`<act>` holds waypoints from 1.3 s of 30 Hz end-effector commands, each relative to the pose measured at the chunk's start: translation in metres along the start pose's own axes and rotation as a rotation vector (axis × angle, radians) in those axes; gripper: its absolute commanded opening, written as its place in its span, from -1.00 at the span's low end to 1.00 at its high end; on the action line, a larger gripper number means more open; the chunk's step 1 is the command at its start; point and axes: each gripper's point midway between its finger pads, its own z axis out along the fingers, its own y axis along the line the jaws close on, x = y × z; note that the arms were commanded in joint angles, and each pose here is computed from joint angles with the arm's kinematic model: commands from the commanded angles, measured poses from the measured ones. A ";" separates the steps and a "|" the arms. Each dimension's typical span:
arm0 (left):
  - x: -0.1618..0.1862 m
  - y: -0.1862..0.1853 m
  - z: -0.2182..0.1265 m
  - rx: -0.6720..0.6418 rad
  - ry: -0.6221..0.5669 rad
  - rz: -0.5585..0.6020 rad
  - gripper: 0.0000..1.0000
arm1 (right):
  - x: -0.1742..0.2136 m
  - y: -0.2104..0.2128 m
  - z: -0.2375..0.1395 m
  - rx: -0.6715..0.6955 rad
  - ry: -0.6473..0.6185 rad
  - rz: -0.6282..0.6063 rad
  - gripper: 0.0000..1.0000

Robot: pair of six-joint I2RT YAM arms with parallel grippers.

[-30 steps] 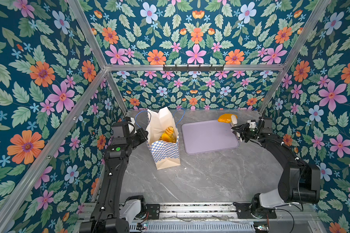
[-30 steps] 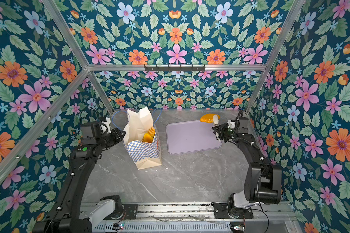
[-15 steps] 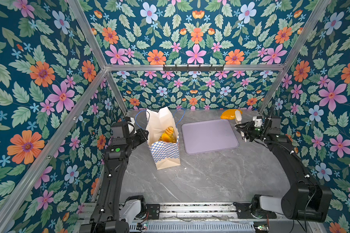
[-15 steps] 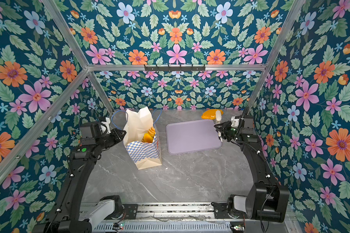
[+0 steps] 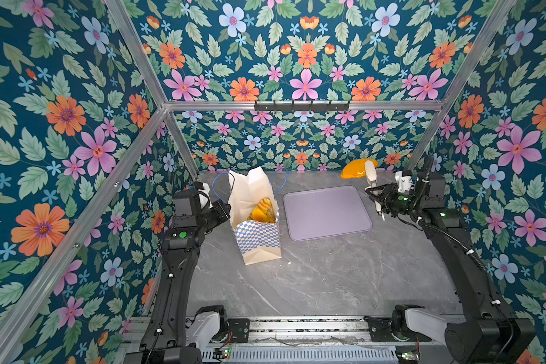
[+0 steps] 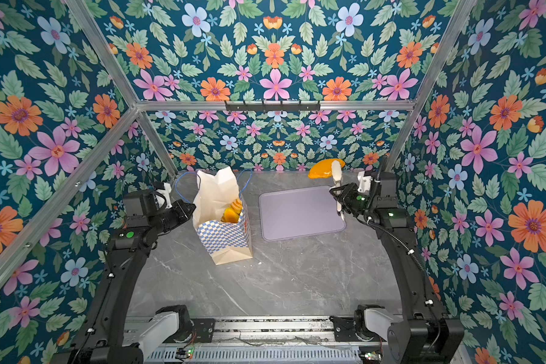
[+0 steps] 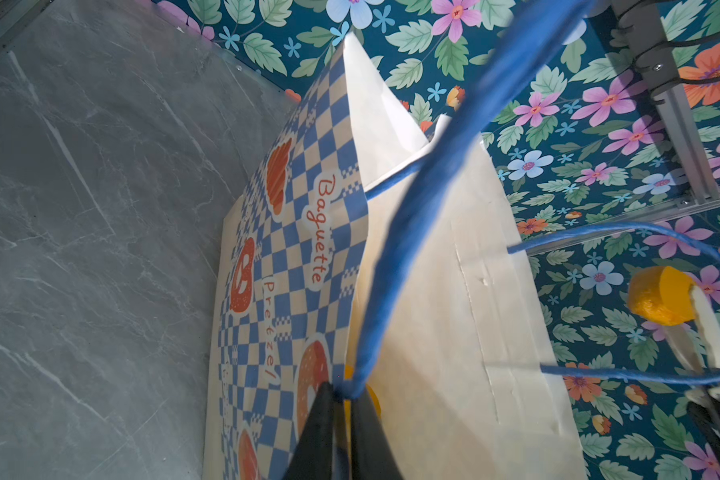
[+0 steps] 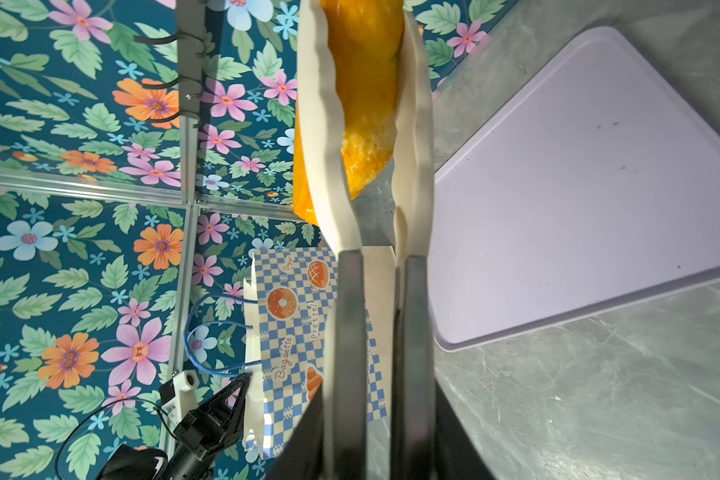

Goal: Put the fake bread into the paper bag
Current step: 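Lift the yellow loaf off the tray with the tongs, then swing the held loaf with the right gripper over the bag opening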

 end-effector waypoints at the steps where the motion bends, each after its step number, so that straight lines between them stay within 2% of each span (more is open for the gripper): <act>1: -0.002 -0.003 -0.002 0.011 -0.003 -0.004 -0.76 | -0.001 0.013 -0.007 -0.003 -0.027 -0.056 -0.36; 8: -0.001 -0.003 0.000 0.011 -0.001 -0.011 -0.76 | 0.005 0.039 -0.016 -0.047 -0.035 -0.115 -0.37; 20: -0.001 -0.002 0.000 0.009 0.000 -0.013 -0.77 | 0.031 0.088 -0.013 -0.124 0.000 -0.293 -0.37; 39: -0.001 -0.002 0.001 0.011 0.002 -0.015 -0.77 | 0.112 0.169 0.006 -0.273 0.150 -0.638 -0.35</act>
